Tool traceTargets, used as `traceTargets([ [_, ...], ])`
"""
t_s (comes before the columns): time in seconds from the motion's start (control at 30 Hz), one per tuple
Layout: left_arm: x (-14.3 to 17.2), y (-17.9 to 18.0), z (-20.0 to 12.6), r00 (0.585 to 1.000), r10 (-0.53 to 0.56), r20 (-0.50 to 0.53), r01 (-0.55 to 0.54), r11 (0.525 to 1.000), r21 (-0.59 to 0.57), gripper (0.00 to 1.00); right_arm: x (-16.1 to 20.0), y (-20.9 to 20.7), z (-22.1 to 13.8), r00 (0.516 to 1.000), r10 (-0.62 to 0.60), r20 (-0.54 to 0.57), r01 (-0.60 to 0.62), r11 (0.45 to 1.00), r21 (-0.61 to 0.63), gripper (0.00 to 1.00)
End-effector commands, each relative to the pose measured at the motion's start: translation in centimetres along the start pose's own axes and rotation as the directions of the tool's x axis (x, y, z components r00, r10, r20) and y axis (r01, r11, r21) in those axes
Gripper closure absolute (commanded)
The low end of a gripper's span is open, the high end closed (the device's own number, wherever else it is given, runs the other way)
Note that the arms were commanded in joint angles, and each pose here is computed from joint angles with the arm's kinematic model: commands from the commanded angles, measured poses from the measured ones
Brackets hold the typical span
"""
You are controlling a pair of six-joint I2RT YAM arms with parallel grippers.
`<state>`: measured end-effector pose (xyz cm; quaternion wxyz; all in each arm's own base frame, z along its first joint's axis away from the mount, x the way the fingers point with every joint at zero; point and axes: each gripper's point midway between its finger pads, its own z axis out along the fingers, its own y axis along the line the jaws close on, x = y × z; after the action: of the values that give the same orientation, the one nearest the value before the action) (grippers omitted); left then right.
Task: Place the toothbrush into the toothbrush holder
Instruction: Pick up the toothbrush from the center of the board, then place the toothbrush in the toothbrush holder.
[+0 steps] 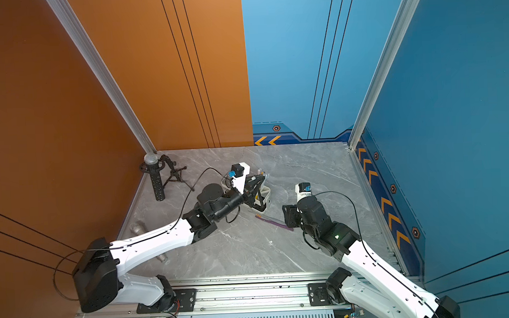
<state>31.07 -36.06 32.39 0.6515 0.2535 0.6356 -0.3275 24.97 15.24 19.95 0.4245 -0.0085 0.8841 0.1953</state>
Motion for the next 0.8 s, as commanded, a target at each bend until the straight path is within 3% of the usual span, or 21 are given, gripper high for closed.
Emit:
traceTargets([
  [0.0,-2.4,-0.3,1.7,0.979,0.166,0.12,-0.162,0.986,-0.042,1.0,0.7,-0.1,0.1,0.998,-0.042,-0.038,0.042,0.999,-0.002,0.5],
  [0.17,-0.3,-0.8,3.7,0.964,0.241,0.112,-0.238,0.97,-0.039,1.0,0.6,0.1,0.1,0.997,-0.062,-0.049,0.061,0.998,-0.02,0.49],
  [0.53,-0.5,-0.3,5.9,0.935,0.336,0.114,-0.327,0.941,-0.088,1.0,0.9,-0.5,0.5,0.996,-0.056,-0.072,0.055,0.998,-0.013,0.48],
  [0.77,1.6,1.6,6.6,0.946,0.319,0.063,-0.311,0.943,-0.117,1.0,1.2,-1.0,0.6,0.996,-0.043,-0.083,0.042,0.999,-0.014,0.48],
])
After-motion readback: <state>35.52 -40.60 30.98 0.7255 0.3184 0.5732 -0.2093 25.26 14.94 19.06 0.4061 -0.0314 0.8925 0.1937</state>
